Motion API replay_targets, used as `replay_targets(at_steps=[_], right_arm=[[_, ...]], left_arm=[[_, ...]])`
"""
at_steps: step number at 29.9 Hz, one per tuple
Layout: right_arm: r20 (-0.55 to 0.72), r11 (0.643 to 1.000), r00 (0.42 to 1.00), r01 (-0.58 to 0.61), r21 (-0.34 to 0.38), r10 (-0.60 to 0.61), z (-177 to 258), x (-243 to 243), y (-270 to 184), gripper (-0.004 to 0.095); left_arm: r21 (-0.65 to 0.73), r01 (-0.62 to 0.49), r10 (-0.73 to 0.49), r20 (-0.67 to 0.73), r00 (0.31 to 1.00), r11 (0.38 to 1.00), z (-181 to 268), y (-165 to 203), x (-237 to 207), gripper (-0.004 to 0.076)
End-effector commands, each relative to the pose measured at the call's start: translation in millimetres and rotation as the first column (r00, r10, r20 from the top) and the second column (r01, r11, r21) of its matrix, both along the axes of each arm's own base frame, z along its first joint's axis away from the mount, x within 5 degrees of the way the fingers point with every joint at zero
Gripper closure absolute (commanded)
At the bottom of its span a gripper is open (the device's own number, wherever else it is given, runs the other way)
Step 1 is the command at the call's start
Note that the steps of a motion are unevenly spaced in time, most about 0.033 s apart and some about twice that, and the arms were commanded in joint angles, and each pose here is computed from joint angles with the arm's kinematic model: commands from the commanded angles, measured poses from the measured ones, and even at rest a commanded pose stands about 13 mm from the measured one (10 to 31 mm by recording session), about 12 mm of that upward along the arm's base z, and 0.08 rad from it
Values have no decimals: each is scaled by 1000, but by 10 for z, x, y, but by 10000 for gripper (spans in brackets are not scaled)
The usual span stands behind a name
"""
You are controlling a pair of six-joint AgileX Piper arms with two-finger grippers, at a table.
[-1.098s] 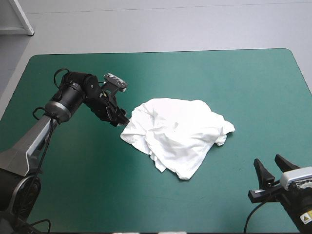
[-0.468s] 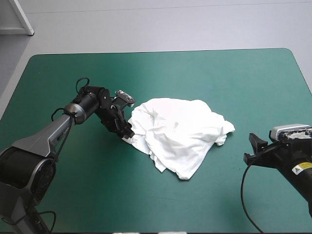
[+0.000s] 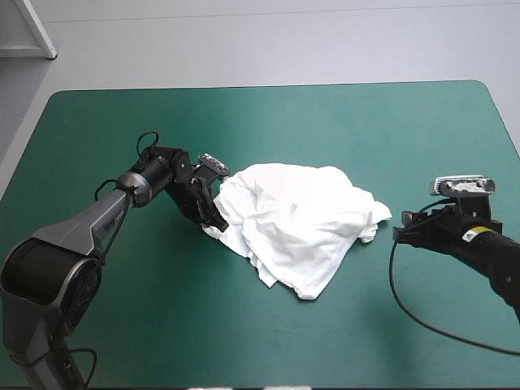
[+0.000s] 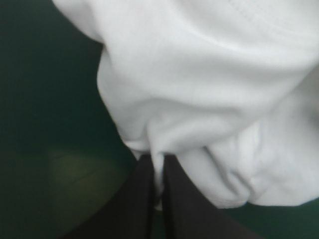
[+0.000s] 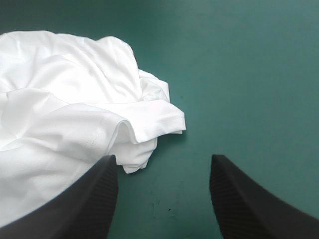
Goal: Fold the cloth
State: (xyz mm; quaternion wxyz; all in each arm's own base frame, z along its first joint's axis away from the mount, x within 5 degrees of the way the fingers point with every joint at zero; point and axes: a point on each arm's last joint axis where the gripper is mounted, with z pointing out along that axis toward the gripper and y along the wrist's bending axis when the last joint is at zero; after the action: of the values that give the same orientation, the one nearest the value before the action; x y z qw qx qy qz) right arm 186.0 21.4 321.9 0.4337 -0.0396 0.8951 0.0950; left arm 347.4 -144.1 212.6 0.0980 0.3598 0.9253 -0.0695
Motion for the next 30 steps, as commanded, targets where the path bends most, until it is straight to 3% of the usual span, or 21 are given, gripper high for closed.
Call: replay_targets(at_steps=[1, 10, 20, 24, 27, 29, 30], right_arm=[[14, 1000, 1000, -6, -8, 6, 100, 265, 8, 373], [-193, 999, 980, -52, 10, 53, -388, 853, 64, 362], [-246, 995, 964, -104, -9, 98, -698, 1310, 89, 357], [-308, 994, 945, -108, 21, 109, -860, 1451, 113, 363], [-386, 989, 911, -139, 44, 145, -1036, 1470, 140, 441], [-420, 983, 890, -176, 45, 178, -1113, 1465, 152, 561], [-424, 983, 887, -178, 47, 181, -1115, 1461, 153, 672]], left_arm=[[-40, -6, 7, 45, 999, 999, 166, -44, -9, 705], [-68, -20, 23, 47, 999, 997, 173, -66, -4, 705], [-102, -35, 41, 54, 998, 994, 183, -92, 8, 705], [-101, -35, 41, 53, 998, 994, 176, -92, 9, 705], [-99, -35, 40, 53, 998, 994, 176, -91, 10, 705], [-98, -34, 39, 50, 998, 995, 175, -90, 6, 705], [-98, -34, 39, 50, 998, 995, 175, -90, 6, 705]])
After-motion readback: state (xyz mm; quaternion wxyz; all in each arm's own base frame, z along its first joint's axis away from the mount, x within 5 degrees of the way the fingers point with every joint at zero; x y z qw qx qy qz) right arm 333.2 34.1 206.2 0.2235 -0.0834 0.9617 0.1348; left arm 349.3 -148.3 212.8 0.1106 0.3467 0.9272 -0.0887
